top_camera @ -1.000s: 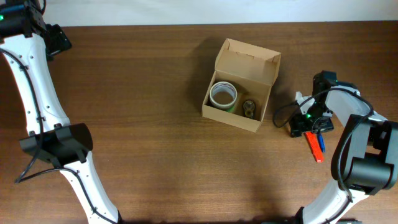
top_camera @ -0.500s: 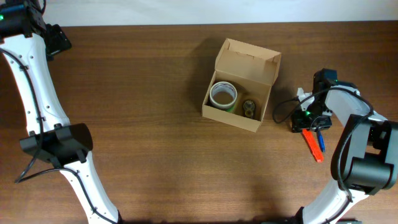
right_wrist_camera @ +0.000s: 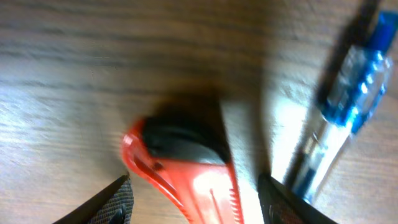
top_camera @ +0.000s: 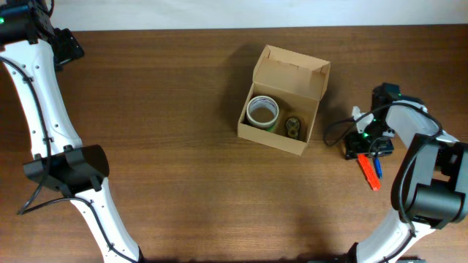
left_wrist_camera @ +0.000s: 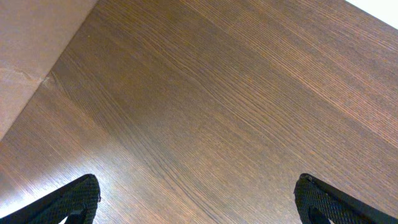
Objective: Pack container
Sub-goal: 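Lower the right gripper and grasp the red box cutter, then lift the box cutter and carry it over the box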
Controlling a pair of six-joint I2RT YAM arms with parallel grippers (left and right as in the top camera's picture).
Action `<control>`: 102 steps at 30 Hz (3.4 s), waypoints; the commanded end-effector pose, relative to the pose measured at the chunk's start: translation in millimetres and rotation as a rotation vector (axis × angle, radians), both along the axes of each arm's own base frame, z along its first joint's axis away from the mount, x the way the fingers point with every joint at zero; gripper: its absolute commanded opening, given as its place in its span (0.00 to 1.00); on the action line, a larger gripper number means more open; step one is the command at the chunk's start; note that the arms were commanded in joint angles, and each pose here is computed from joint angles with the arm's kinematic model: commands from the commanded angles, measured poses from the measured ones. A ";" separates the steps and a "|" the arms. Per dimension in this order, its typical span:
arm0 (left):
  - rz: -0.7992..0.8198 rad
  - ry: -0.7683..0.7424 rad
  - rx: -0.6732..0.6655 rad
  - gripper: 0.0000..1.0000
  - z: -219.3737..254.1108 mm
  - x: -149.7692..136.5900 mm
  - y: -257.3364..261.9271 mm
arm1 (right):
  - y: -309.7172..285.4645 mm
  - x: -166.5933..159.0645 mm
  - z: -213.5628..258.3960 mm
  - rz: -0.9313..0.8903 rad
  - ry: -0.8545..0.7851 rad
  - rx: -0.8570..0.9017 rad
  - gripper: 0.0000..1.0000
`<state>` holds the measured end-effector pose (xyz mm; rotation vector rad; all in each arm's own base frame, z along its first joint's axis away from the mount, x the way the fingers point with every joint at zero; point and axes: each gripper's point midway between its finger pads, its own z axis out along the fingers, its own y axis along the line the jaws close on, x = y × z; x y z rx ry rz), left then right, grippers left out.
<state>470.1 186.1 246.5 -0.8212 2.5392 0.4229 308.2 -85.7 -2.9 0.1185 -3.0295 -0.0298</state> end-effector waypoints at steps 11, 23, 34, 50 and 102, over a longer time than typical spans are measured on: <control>-0.004 0.010 -0.004 1.00 -3.8 0.0 2.0 | -3.0 -13.8 -17.7 0.001 0.055 0.053 0.54; -0.004 0.010 -0.004 1.00 -3.8 0.0 2.0 | -10.3 7.6 -20.7 -0.025 -0.031 0.019 0.39; -0.004 0.010 -0.004 1.00 -3.8 0.0 2.0 | -10.8 12.6 -21.0 -0.064 -0.051 0.014 0.17; -0.004 0.010 -0.004 1.00 -3.8 0.0 2.0 | 16.3 67.9 21.6 -0.094 -0.202 0.144 0.16; -0.004 0.010 -0.004 1.00 -3.8 0.0 2.0 | 209.2 113.7 207.1 0.119 -0.387 0.058 0.04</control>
